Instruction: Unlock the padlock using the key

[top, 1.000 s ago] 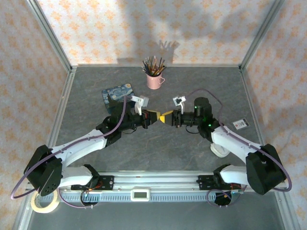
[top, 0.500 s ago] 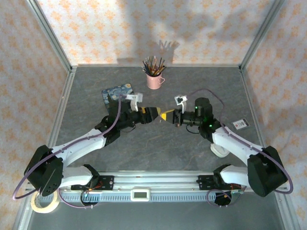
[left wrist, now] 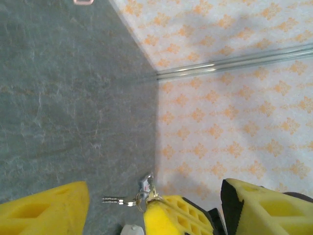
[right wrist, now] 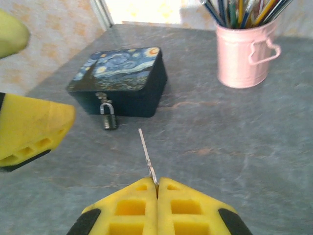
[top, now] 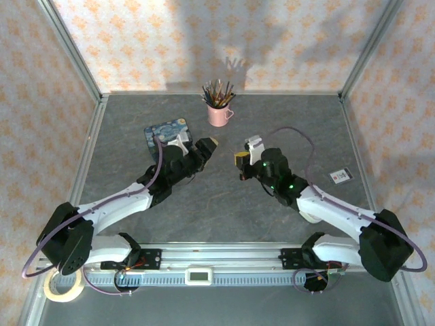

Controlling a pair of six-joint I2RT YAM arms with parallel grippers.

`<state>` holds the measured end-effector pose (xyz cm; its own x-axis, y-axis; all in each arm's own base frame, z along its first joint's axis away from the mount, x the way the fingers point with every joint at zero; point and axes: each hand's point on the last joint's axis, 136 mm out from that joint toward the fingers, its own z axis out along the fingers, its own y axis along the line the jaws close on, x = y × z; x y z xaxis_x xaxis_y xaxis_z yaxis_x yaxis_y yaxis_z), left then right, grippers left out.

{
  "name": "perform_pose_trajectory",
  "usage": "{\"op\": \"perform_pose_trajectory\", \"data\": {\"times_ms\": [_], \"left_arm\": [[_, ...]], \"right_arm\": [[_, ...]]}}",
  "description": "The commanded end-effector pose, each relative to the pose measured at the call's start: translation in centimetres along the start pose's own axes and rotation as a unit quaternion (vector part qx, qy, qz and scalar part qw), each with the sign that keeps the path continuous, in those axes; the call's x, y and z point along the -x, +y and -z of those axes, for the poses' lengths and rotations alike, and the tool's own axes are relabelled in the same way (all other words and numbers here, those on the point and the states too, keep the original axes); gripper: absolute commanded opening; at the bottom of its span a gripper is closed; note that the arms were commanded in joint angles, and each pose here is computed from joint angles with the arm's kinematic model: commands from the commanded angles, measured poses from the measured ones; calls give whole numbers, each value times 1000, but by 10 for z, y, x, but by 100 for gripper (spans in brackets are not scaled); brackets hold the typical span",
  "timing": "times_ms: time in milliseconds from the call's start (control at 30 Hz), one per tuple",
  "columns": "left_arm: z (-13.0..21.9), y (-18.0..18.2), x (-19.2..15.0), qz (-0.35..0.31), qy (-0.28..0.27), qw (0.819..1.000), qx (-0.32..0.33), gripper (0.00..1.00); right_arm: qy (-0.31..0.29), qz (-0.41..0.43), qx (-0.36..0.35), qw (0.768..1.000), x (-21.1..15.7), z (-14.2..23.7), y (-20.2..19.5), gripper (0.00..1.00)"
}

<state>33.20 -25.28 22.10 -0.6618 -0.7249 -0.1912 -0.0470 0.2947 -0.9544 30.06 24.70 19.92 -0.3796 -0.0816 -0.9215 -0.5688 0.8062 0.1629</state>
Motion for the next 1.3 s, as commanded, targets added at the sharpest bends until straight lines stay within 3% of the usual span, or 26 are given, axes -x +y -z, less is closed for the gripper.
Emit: {"op": "perform_pose_trajectory", "data": {"times_ms": [0,467,600,900,1267], "left_arm": [[-8,-21,3,53,-14,998,-31,67],[-35,-31,-16,96,8,993,-65,53],[-36,-30,-17,92,10,994,-63,43],[-36,-20,-12,79,-7,996,-39,33],[-41,-14,-13,69,-8,997,-25,6]], "right_arm": [[-74,78,-79,991,38,9,-12,0],[-82,199,-69,974,25,2,22,0],[-72,225,-84,968,17,-1,22,0],[-62,266,-104,956,6,-2,22,0],[-77,278,-91,953,7,4,27,0]]}}
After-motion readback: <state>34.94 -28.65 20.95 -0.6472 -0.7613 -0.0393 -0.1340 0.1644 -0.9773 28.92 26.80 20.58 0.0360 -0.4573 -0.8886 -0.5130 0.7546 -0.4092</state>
